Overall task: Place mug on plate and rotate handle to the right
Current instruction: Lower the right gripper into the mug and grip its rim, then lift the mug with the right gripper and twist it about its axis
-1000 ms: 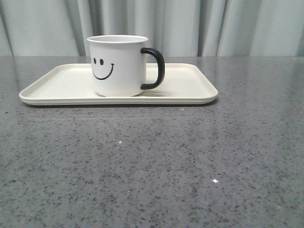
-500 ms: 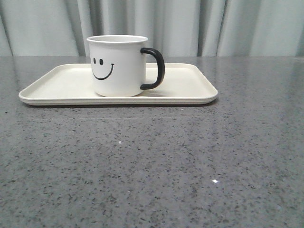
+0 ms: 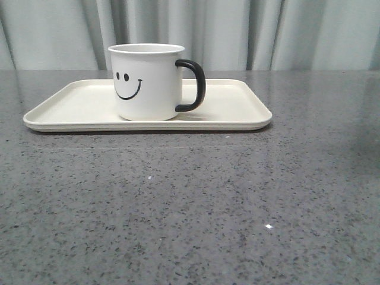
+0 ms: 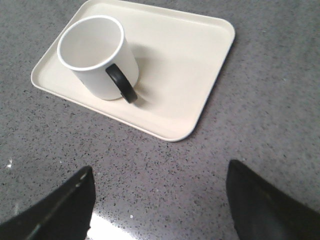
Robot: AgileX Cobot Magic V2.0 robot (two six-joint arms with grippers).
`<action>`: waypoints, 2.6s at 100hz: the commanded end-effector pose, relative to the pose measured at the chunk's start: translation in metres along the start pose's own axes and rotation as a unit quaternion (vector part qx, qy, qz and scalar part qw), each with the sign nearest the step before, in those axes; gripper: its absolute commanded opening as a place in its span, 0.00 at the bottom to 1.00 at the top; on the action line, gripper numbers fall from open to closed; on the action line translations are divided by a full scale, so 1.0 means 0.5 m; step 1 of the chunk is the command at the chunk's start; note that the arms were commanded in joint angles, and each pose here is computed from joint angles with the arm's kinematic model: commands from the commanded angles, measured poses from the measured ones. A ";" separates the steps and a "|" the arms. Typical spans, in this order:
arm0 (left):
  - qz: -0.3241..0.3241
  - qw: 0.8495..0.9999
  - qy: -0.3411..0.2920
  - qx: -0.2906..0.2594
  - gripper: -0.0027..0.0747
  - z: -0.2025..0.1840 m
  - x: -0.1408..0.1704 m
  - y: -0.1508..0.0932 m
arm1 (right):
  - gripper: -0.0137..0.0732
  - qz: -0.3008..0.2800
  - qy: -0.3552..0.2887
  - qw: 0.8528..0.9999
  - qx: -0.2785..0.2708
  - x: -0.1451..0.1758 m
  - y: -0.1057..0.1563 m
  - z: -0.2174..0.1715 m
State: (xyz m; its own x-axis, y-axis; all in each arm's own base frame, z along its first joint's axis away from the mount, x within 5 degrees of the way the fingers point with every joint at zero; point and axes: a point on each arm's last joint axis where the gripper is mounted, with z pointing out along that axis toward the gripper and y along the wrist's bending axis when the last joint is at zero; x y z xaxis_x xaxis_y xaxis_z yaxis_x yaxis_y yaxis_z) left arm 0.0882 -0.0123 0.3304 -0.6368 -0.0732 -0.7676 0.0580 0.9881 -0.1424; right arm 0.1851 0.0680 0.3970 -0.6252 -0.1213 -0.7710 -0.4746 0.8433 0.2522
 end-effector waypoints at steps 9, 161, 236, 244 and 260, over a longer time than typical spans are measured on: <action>-0.010 0.999 -0.048 0.006 0.60 -0.011 -0.025 -0.004 | 0.79 -0.034 -0.032 0.998 -0.032 -0.077 0.027 0.040; -0.010 0.999 -0.045 0.006 0.60 -0.010 -0.024 -0.004 | 0.74 -0.067 0.099 0.992 -0.044 -0.178 0.089 0.462; -0.010 0.999 -0.045 0.006 0.60 -0.010 -0.024 -0.004 | 0.09 -0.076 0.089 0.991 -0.058 -0.197 0.099 0.452; -0.010 0.999 -0.045 0.006 0.60 -0.010 -0.024 -0.004 | 0.09 -0.106 0.089 0.988 -0.066 -0.214 0.108 0.433; -0.010 0.999 -0.045 0.006 0.60 -0.010 -0.024 -0.004 | 0.09 -0.172 0.081 0.978 -0.083 -0.250 0.125 0.391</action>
State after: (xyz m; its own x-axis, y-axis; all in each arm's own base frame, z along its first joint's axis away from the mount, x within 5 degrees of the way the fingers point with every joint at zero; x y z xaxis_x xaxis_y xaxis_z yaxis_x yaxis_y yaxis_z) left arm 0.0883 -0.0123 0.3306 -0.6356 -0.0756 -0.7683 0.0566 0.9880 -0.1441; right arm 0.3681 0.2438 0.3488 -0.6082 -0.4775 -0.6341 -0.7065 0.6898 0.1582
